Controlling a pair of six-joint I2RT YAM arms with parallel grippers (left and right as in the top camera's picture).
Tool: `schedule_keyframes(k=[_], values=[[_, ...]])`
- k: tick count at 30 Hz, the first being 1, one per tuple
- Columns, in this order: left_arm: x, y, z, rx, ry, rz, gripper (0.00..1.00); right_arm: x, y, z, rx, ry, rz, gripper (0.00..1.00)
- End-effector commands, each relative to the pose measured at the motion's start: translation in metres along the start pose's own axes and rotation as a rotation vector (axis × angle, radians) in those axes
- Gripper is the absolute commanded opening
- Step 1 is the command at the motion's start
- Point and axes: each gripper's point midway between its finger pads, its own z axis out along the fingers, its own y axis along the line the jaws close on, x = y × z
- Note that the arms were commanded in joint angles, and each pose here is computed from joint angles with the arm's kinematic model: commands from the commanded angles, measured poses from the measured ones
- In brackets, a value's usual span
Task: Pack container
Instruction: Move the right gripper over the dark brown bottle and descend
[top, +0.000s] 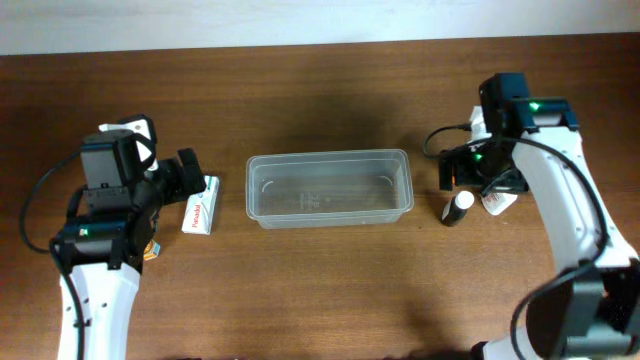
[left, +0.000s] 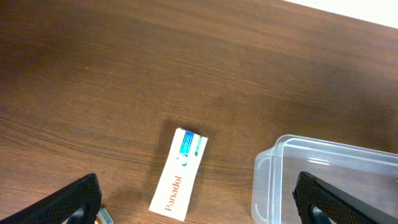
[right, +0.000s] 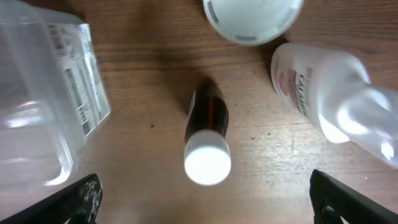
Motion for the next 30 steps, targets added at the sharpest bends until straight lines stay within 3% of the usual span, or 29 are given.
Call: schedule_keyframes(k=[1,11,18,30], values=[[-0.004,-0.003,0.001,0.022,0.006,-0.006,0.99,0.001,-0.002,0.017,0.005,0.051,-0.002,0.99],[-0.003,-0.003,0.003,0.02,0.01,-0.006,0.99,0.003,0.002,0.041,-0.014,0.122,0.09,0.97],[-0.003,-0.003,0.003,0.02,0.011,-0.007,0.99,0.004,0.003,0.043,-0.017,0.126,0.138,0.75],[-0.002,-0.003,0.003,0.02,0.013,-0.007,0.99,0.018,0.002,0.073,-0.015,0.153,0.165,0.75]])
